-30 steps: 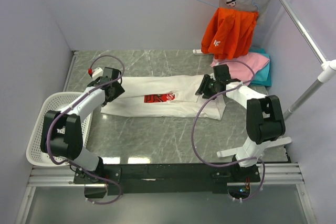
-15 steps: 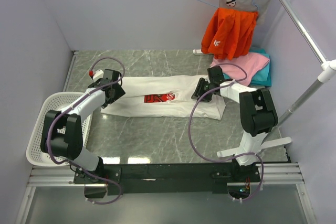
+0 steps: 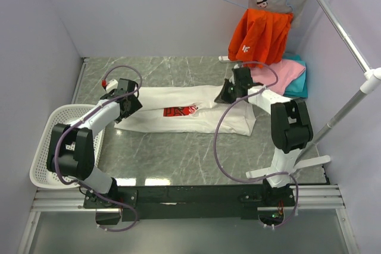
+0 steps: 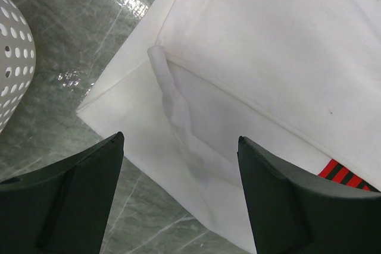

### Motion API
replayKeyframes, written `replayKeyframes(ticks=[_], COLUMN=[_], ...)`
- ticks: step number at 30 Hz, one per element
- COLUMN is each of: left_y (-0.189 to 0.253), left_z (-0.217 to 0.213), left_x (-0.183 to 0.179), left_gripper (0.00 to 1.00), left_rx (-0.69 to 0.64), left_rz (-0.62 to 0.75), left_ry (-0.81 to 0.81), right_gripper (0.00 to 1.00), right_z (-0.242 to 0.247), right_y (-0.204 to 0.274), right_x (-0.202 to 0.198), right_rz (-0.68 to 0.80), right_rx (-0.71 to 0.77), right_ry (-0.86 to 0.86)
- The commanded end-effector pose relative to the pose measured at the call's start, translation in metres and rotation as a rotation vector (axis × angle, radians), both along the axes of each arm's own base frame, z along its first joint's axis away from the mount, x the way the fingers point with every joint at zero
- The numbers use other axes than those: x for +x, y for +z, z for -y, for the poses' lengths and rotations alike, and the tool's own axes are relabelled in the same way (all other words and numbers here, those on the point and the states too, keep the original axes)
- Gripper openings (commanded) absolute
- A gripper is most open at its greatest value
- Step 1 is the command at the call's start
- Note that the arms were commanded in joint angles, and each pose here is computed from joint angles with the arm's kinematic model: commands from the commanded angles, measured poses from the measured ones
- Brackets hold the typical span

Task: Fold and stack the t-shirts
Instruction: Fold the other side of the tshirt into a rectangle

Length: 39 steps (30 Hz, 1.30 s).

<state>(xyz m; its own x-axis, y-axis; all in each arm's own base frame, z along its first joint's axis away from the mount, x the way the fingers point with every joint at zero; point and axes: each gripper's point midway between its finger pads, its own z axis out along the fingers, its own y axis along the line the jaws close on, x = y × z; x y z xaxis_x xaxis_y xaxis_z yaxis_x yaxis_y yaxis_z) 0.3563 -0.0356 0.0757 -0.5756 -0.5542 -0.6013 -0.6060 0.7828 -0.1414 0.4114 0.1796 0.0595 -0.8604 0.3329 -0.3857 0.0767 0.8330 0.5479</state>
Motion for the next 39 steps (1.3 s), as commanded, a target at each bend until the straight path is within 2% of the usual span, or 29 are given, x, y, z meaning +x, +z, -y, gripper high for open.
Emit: replayKeyframes(ticks=[1, 2, 3, 5, 6, 7, 10, 16, 24, 27, 30, 34, 35, 36, 39], left_y=[0.005, 0.005, 0.006, 0.006, 0.006, 0.007, 0.006, 0.01, -0.014, -0.022, -0.029, -0.028, -0.028, -0.03, -0.035], left_z=[0.0, -0.001, -0.002, -0.004, -0.005, -0.005, -0.007, -0.005, -0.014, -0.013, -0.019, -0.035, -0.039, -0.041, -0.047], left_x=[0.004, 0.003, 0.003, 0.001, 0.001, 0.001, -0.002, 0.006, 0.013, 0.023, 0.027, 0.02, 0.015, 0.011, 0.001], left_gripper=[0.82, 0.82, 0.82, 0.83, 0.83, 0.83, 0.83, 0.84, 0.84, 0.82, 0.72, 0.4, 0.25, 0.01, 0.01], left_rx=[0.012, 0.015, 0.021, 0.027, 0.031, 0.032, 0.039, 0.03, 0.064, 0.051, 0.086, 0.168, 0.187, 0.193, 0.197], left_rz=[0.014, 0.011, 0.012, 0.007, 0.006, 0.008, 0.002, 0.029, -0.041, -0.028, -0.053, -0.109, -0.133, -0.151, -0.212], left_ry=[-0.004, -0.002, 0.003, 0.009, 0.012, 0.014, 0.022, 0.021, 0.085, 0.102, 0.128, 0.159, 0.164, 0.177, 0.184], right_gripper=[0.02, 0.04, 0.18, 0.23, 0.3, 0.3, 0.33, 0.43, 0.43, 0.43, 0.43, 0.43, 0.43, 0.43, 0.42], right_z=[-0.024, -0.028, -0.033, -0.038, -0.04, -0.038, -0.034, -0.02, -0.025, -0.029, -0.034, -0.037, -0.037, -0.038, -0.039], right_y=[0.038, 0.041, 0.044, 0.044, 0.045, 0.042, 0.054, 0.079, 0.072, 0.061, 0.055, 0.05, 0.047, 0.046, 0.038], right_x=[0.048, 0.054, 0.066, 0.076, 0.088, 0.089, 0.096, 0.07, 0.03, 0.016, 0.006, -0.001, -0.002, -0.003, -0.005], right_rz=[0.115, 0.122, 0.134, 0.136, 0.15, 0.125, 0.178, 0.253, 0.214, 0.191, 0.175, 0.167, 0.162, 0.161, 0.141], right_rx=[0.048, 0.054, 0.066, 0.064, 0.055, 0.037, 0.017, -0.002, 0.028, 0.029, 0.037, 0.046, 0.045, 0.045, 0.041], right_ry=[0.039, 0.045, 0.047, 0.052, 0.048, 0.043, 0.027, 0.011, 0.081, 0.106, 0.126, 0.144, 0.15, 0.157, 0.171])
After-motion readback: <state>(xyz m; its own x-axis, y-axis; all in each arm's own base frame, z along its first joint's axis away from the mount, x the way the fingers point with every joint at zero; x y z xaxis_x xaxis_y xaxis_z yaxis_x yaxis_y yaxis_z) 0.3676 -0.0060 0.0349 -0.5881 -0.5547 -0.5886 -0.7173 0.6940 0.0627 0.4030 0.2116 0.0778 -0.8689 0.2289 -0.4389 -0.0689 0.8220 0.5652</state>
